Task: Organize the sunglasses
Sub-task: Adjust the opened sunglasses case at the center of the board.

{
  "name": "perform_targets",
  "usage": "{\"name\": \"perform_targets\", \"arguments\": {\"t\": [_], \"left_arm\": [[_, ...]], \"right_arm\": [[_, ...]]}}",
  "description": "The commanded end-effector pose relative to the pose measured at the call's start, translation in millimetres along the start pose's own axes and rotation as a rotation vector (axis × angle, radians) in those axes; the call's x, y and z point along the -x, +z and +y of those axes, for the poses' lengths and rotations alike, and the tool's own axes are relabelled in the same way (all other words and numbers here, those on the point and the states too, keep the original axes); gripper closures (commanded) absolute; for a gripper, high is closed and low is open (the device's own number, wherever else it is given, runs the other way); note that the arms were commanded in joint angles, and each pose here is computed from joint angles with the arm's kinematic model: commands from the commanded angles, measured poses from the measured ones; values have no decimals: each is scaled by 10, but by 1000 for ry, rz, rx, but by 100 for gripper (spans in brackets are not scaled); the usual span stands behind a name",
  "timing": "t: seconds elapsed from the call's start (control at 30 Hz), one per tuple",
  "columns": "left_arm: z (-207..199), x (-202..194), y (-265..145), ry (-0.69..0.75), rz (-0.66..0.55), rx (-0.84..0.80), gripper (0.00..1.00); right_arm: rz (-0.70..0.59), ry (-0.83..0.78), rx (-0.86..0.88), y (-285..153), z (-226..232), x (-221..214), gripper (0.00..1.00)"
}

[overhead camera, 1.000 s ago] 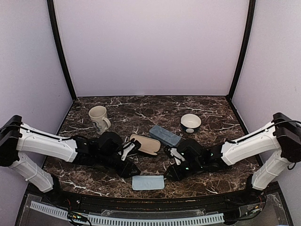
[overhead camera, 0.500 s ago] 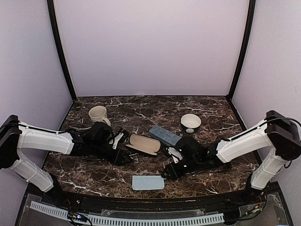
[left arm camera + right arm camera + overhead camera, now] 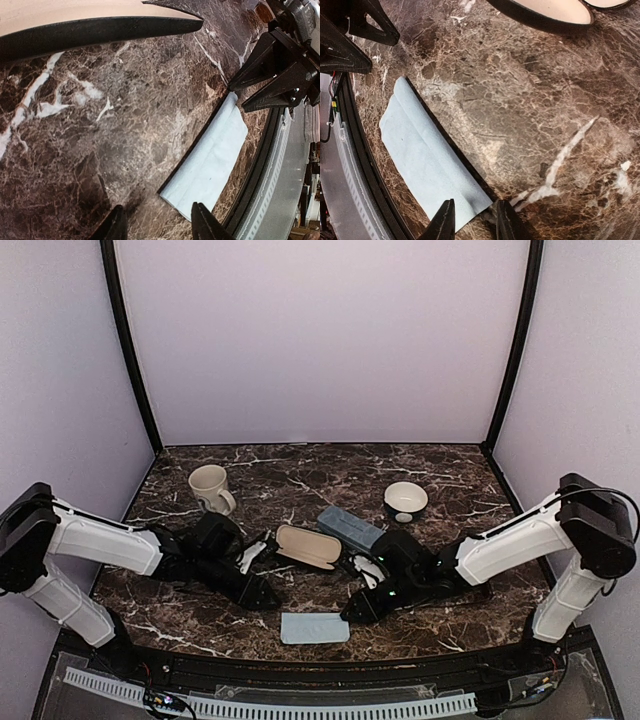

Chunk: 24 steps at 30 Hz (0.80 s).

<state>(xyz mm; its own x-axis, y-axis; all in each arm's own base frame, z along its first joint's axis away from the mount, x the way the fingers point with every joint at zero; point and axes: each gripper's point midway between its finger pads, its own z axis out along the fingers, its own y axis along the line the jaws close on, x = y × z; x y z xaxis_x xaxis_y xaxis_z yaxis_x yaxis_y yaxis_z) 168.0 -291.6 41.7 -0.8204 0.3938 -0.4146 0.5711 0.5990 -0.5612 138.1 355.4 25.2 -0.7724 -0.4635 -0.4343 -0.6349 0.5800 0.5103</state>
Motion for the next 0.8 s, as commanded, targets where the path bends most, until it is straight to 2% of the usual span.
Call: {"name": "perform_targets", "arguments": {"t": [0.0,0.27,0.43,0.53,0.6,0.67,0.77], "left_arm": [[1,89,-44,27,-71,14,56],[260,575,-282,-61,-232,154,54],[460,917,-634,-153,-388,173,51],[644,1094,-807,-200,-468,194,46],[741,1193,-830,-216,-488,197,43],[802,1288,-781,-225,-485,186,43],[853,1370,-613,-234,-456,153,42]], "right_arm": [[-40,-12,19,4,36,139,71],[-128,60,-11,-116,-113,440,67],[-239,114,20,-296,-128,767,59],[-284,127,37,-352,-102,942,54],[-306,145,44,-346,-108,1060,50],[-313,166,42,-319,-131,1166,38],[-316,191,25,-256,-169,1285,36]]}}
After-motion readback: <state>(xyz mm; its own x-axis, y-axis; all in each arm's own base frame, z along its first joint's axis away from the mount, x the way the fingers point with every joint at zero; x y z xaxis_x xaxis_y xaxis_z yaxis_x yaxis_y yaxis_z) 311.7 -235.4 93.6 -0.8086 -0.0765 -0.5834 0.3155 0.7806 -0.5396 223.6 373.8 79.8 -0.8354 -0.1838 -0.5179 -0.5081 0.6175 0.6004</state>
